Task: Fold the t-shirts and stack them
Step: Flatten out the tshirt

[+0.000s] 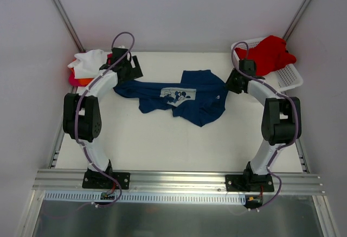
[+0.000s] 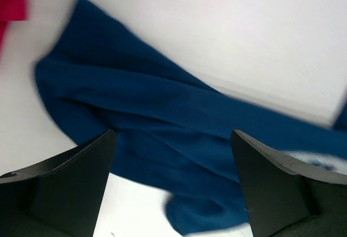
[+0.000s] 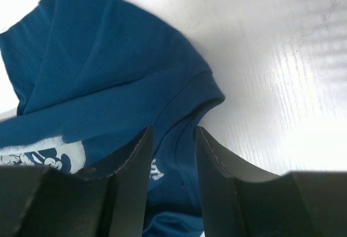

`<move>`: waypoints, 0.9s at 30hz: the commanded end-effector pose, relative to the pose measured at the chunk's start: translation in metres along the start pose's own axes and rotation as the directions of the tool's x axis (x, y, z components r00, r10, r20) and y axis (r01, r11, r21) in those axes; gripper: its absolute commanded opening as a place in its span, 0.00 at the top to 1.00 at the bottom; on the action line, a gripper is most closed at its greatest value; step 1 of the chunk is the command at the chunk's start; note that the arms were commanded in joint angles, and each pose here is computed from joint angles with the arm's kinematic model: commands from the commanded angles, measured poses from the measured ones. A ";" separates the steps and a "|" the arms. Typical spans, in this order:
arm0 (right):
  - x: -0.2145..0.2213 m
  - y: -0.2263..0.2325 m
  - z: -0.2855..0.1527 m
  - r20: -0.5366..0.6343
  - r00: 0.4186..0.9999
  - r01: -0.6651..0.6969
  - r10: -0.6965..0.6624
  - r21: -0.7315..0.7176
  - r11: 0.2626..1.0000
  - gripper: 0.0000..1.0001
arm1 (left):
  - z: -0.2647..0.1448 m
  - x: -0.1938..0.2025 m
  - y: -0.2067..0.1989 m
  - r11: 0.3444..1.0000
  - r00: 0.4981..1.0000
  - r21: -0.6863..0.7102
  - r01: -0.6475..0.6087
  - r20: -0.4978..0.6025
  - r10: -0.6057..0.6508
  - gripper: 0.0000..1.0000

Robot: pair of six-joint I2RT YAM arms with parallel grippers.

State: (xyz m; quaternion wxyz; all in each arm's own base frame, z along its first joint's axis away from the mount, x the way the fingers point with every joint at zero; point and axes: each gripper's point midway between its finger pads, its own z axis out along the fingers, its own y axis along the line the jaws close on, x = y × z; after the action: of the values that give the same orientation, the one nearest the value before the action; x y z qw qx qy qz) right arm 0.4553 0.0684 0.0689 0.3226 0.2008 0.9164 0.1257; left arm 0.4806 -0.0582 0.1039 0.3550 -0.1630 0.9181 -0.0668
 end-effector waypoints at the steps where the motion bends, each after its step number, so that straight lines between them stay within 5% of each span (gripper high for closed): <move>1: -0.040 0.023 -0.042 0.139 0.987 0.074 -0.074 0.006 0.997 0.60 | -0.045 0.005 -0.052 0.992 0.998 0.116 -0.047 0.048 0.042 0.14; 10: -0.034 0.039 -0.062 0.150 0.983 0.113 -0.109 -0.017 0.993 0.60 | -0.066 0.079 -0.136 0.960 0.990 0.251 -0.122 -0.034 0.135 0.33; 11: -0.032 0.039 -0.063 0.147 0.983 0.114 -0.110 -0.020 0.993 0.60 | -0.063 0.086 -0.139 0.959 0.989 0.257 -0.122 -0.055 0.141 0.41; 19: -0.026 0.044 -0.070 0.151 0.981 0.125 -0.118 -0.039 0.991 0.61 | -0.041 0.135 -0.138 0.967 0.973 0.194 -0.167 -0.127 0.194 0.53; 27: -0.020 0.044 -0.067 0.136 0.984 0.121 -0.113 -0.045 0.992 0.62 | -0.039 0.159 -0.143 0.966 0.965 0.181 -0.186 -0.150 0.214 0.54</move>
State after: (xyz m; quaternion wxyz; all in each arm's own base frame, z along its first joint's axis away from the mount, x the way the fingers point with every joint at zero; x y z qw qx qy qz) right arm 0.4443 0.0892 0.1304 0.3800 0.1514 0.9057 0.1109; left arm 0.3810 -0.2445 0.0640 0.2835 -0.0216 0.9506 -0.1248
